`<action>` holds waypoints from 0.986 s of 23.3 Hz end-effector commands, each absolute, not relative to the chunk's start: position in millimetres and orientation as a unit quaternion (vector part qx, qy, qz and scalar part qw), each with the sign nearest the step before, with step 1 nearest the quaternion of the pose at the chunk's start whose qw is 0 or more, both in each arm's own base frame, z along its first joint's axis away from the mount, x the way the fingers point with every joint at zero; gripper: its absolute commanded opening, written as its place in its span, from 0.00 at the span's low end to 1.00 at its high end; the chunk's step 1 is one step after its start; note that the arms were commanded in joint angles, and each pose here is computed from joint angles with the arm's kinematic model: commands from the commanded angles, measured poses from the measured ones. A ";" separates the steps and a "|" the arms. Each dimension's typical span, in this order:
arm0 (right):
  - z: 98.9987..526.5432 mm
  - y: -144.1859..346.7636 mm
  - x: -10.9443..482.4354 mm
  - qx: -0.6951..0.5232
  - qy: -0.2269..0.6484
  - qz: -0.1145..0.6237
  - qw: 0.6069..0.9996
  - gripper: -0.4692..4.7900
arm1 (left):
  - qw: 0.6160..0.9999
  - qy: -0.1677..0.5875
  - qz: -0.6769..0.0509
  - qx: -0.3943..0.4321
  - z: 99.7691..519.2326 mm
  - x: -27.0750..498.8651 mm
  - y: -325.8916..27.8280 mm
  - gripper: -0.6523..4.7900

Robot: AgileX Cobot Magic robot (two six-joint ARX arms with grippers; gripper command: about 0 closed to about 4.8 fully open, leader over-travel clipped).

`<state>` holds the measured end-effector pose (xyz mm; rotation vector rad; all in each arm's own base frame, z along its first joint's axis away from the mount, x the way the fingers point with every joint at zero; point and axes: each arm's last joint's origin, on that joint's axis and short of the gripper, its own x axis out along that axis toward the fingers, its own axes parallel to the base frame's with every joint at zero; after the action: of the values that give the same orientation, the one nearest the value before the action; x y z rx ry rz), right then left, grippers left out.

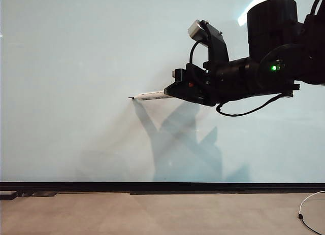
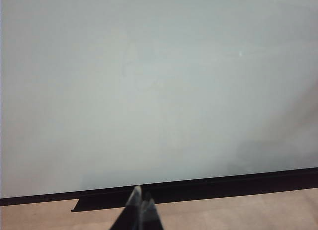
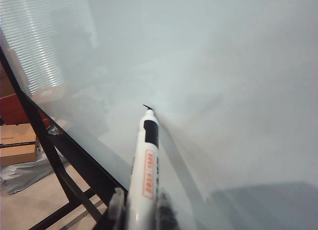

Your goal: Pick up the pen on the shelf to the right of the whiteboard and draw a straight line.

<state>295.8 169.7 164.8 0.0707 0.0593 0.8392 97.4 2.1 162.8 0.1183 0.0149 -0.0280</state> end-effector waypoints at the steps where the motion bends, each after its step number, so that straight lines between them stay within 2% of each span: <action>1: 168.9 164.3 299.7 0.034 0.015 0.383 0.923 0.08 | 0.998 0.002 -0.015 0.061 164.6 97.2 1.9 0.11; 11: 170.2 157.1 300.6 0.033 0.014 0.376 0.926 0.08 | 0.998 0.002 -0.015 0.061 164.6 97.2 1.9 0.11; 23: 173.4 116.6 290.8 0.032 0.006 0.339 0.940 0.08 | 0.998 0.002 -0.015 0.061 164.6 97.2 1.9 0.11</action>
<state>288.3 123.3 166.3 0.0693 0.0628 0.7681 97.4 2.0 162.8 0.1186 0.0153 -0.0288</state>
